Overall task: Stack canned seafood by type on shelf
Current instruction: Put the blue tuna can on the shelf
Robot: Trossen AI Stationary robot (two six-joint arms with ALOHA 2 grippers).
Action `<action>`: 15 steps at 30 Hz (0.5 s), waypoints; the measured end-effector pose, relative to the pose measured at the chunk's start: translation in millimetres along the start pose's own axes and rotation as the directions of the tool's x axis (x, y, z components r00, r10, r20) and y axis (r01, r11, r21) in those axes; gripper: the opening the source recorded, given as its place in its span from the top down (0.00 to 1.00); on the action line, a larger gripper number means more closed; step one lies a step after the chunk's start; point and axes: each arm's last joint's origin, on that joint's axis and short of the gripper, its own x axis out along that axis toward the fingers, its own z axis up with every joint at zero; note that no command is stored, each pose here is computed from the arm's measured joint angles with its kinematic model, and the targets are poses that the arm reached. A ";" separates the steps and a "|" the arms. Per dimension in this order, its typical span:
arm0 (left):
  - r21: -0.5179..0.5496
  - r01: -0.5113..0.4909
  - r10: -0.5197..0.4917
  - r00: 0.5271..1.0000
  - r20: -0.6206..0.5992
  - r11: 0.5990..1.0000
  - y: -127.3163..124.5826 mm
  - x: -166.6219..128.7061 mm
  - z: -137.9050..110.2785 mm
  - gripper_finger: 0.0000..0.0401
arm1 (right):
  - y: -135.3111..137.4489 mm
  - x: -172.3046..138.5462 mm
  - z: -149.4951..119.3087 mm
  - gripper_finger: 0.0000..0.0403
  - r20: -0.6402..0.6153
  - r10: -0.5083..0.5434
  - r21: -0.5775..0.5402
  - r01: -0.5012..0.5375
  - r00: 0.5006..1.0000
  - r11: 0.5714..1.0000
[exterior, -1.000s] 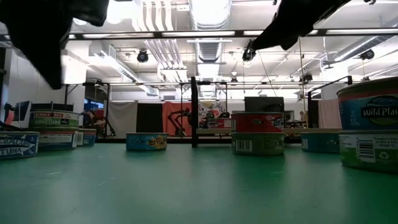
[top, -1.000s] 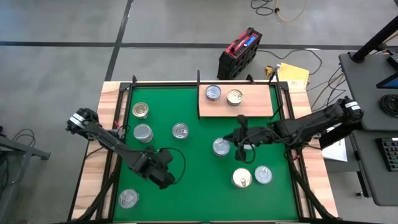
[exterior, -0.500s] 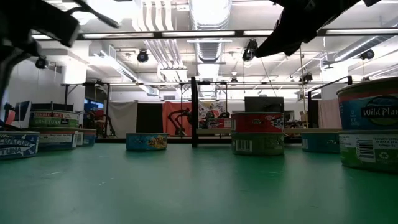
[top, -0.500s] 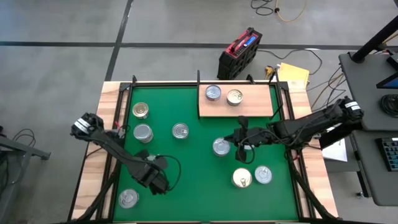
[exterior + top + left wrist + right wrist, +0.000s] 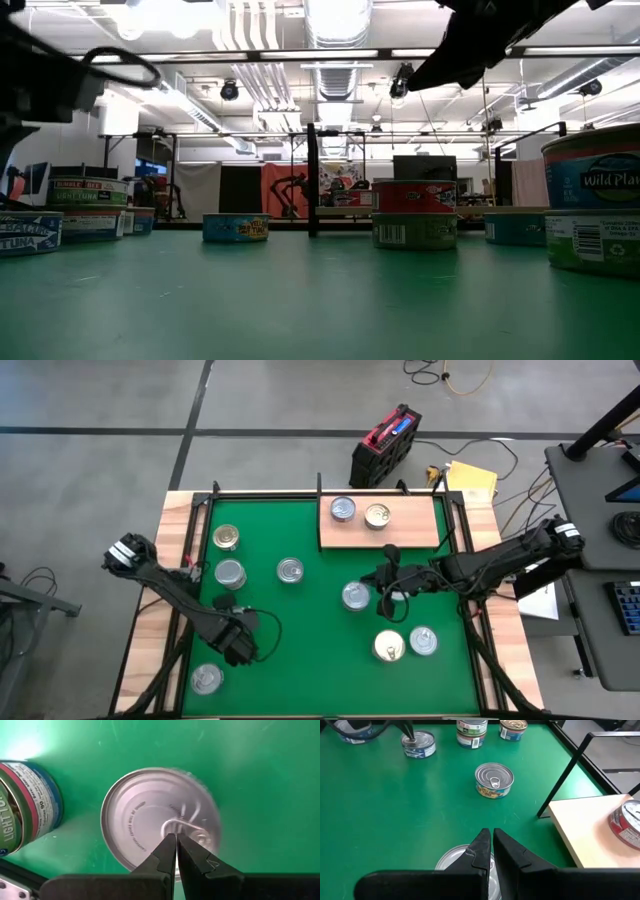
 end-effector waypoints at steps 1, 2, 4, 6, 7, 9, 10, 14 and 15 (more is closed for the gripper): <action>0.001 -0.004 0.004 1.000 -0.003 1.000 0.6 1.5 -0.7 1.00 | 0.0 0.1 -0.1 0.97 0.001 0.000 0.001 0.000 1.000 1.000; 0.002 -0.005 0.005 1.000 -0.003 1.000 0.9 2.2 -1.1 1.00 | 0.0 0.1 -0.4 0.97 0.000 0.000 0.003 0.000 1.000 1.000; 0.001 0.000 0.000 1.000 0.001 1.000 0.5 2.7 -0.8 1.00 | 0.0 0.3 -1.1 0.97 -0.002 0.000 0.012 0.000 1.000 1.000; -0.001 0.012 -0.012 1.000 0.010 1.000 -0.6 2.8 -0.1 1.00 | -0.1 0.6 -2.3 0.97 -0.004 0.000 0.021 0.000 1.000 1.000; -0.003 0.019 -0.019 1.000 0.016 1.000 -1.3 2.4 0.6 1.00 | -0.1 0.9 -3.2 0.97 -0.007 0.000 0.024 0.001 1.000 1.000; -0.006 0.040 -0.040 0.999 0.031 0.999 -3.4 1.3 2.3 1.00 | -0.3 1.3 -5.1 0.97 -0.012 -0.001 0.024 0.001 1.000 1.000; -0.009 0.054 -0.053 0.998 0.041 0.999 -4.7 1.0 3.4 1.00 | -0.3 1.5 -5.9 0.97 -0.014 -0.001 0.024 0.001 1.000 1.000; -0.023 0.114 -0.111 0.990 0.091 0.993 -10.9 1.2 9.8 1.00 | -0.6 2.4 -9.9 0.97 -0.025 -0.002 0.043 0.003 1.000 0.999; -0.025 0.127 -0.124 0.987 0.103 0.992 -12.6 1.4 11.3 1.00 | -0.5 2.5 -10.2 0.97 -0.027 -0.002 0.048 0.003 1.000 0.999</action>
